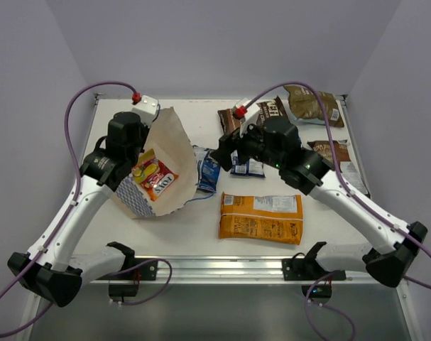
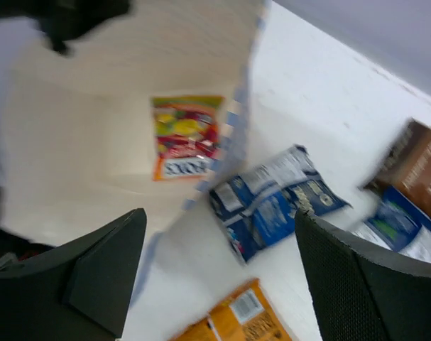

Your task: Take the snacks out of the paper bag

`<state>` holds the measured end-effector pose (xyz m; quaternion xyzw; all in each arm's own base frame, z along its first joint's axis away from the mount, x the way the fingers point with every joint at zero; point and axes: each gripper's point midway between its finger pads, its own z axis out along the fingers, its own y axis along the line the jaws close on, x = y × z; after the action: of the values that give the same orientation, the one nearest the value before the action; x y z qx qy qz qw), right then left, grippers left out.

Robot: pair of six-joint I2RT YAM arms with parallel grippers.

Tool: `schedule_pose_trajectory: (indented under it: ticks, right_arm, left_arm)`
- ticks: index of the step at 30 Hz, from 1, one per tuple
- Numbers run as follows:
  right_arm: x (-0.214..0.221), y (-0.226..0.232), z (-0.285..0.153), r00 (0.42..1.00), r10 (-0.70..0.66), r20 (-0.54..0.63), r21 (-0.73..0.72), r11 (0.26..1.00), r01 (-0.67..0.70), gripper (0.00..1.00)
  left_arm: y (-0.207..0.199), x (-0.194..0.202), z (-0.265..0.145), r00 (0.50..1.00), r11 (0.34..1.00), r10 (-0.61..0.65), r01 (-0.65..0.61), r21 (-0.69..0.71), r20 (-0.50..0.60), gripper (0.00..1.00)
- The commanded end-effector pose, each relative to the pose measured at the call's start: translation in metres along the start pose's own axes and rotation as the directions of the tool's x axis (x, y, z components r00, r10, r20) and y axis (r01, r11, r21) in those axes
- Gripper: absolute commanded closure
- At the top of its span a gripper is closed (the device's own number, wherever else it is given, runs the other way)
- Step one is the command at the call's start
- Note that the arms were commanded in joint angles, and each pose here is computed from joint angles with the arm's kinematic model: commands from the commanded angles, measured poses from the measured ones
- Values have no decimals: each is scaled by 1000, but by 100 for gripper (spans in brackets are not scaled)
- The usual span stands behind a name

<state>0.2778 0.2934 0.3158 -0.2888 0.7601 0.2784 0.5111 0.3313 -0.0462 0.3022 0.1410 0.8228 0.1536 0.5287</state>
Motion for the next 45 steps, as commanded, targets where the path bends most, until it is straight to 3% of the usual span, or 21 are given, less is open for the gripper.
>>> schedule_pose_trajectory:
  ticks: [1,5,9,15,21,25,31,37,45]
  right_arm:
    - [-31,57,-10,995,-23,98,-148,988,37,13]
    - [-19,111,19,998,27,57,-307,952,-8,14]
    - [10,143,65,996,86,-21,-345,935,-88,14]
    - [102,154,124,947,206,-247,-301,912,-277,14]
    - [166,144,166,904,218,-367,-187,935,-301,9]
    - [167,131,186,904,255,-342,-92,949,-302,3]
    - [155,116,206,906,341,-250,19,937,-348,1]
    - [134,115,229,909,367,-198,33,929,-368,1]
    - [145,116,250,913,365,-182,2,929,-370,1]
  left_arm:
    - [0,-34,-7,993,999,-5,0,41,116,100]
    - [-4,-34,-14,991,998,-18,10,65,134,100]
    - [-11,-24,-20,990,996,-21,8,93,137,100]
    - [-11,-25,-40,980,991,-31,5,135,198,100]
    - [-34,-29,-53,962,965,-48,-25,261,269,100]
    - [-65,-23,-61,961,931,-74,-30,364,268,100]
    - [-77,8,-38,986,942,-27,-31,334,167,100]
    - [-73,-13,-41,980,942,-40,-28,335,193,100]
    - [-48,-72,-72,941,941,-120,6,339,316,100]
